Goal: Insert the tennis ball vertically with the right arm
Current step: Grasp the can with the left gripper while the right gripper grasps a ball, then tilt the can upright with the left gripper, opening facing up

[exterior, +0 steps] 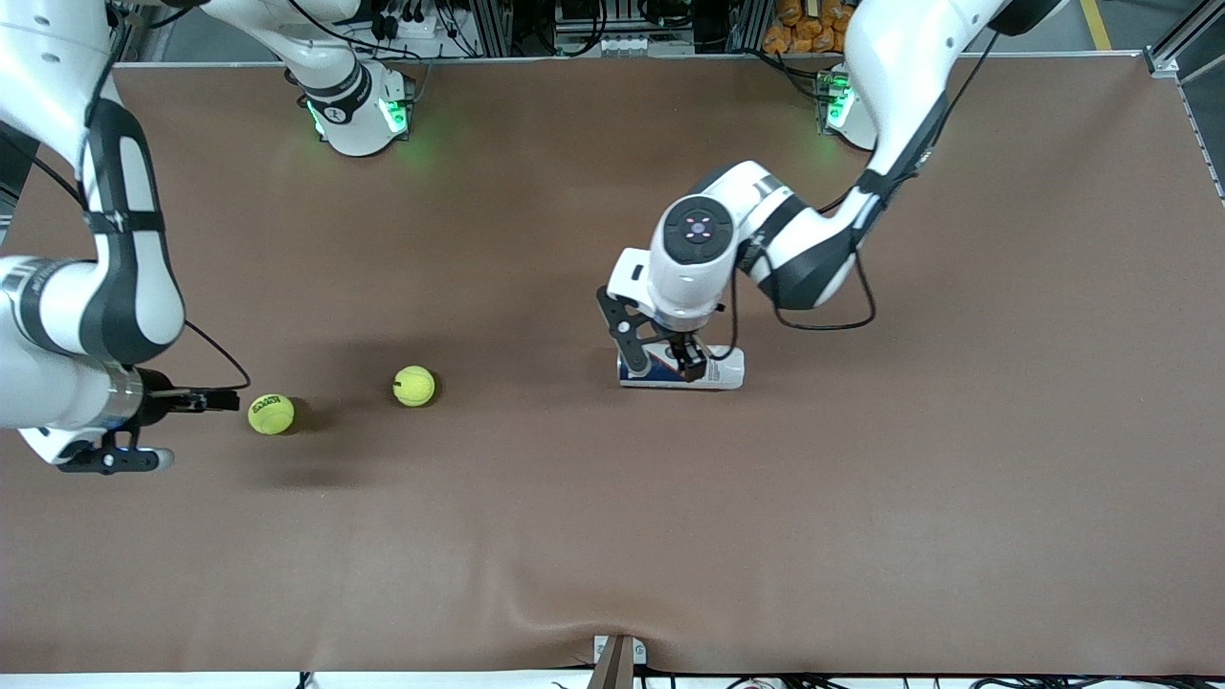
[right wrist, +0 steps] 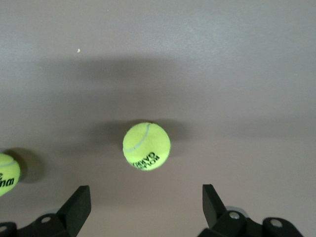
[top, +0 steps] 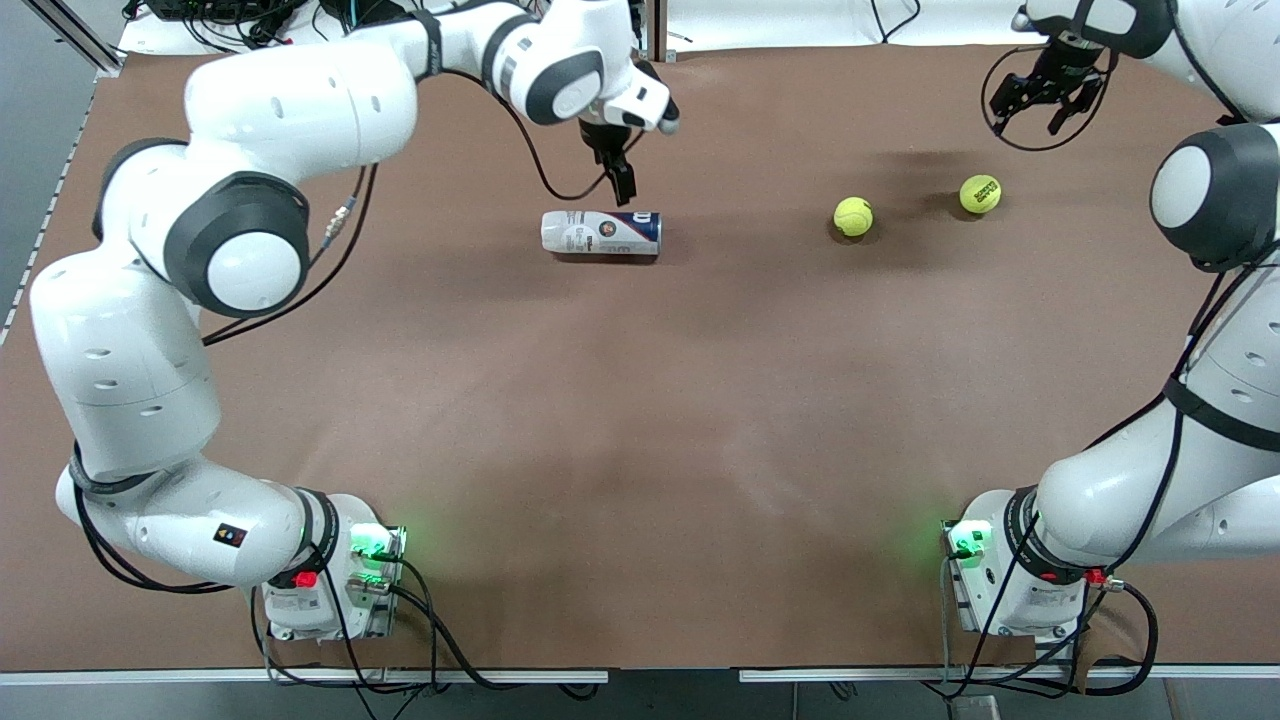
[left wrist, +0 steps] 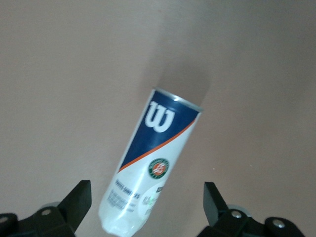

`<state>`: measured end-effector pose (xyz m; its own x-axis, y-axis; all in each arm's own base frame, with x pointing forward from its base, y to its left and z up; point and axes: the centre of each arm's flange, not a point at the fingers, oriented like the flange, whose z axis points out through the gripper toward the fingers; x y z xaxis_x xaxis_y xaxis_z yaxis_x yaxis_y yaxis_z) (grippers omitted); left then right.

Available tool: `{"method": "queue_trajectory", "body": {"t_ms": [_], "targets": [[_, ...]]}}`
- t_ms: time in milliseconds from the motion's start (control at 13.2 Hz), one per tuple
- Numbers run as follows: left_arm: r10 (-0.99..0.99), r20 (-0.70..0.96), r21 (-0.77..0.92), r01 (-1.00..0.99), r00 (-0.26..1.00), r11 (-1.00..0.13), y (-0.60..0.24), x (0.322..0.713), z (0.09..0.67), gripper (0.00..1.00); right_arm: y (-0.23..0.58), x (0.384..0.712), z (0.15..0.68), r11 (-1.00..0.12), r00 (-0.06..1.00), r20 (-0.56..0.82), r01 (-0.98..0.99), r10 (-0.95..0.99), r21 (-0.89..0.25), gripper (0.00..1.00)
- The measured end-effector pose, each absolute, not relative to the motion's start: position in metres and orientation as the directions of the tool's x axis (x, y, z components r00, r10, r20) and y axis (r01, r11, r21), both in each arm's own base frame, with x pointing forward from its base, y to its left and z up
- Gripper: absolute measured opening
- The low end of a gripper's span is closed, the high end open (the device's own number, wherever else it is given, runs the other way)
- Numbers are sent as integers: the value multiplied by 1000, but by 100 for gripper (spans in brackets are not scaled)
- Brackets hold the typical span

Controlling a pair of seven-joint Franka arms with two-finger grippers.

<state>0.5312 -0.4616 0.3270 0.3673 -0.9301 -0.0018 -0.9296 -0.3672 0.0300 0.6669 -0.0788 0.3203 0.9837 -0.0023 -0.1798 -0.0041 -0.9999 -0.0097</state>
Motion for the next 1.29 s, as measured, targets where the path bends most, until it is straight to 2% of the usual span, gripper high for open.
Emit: {"method": "queue_trajectory", "body": {"t_ms": [302,605,1285], "targets": [[-959,18,28,-959,284,-284,-483,519,300,100,-76,671,292,-1000,983,-184,-1,0,-9,100],[-979,26,-45,-978,203,-204,-491,522,274,100,-71,677,264,-1000,987,-160,12,12,-4,100],[-998,46,-73,-997,33,-37,-501,519,239,100,-65,658,214,-999,987,-159,26,30,-29,100]]}}
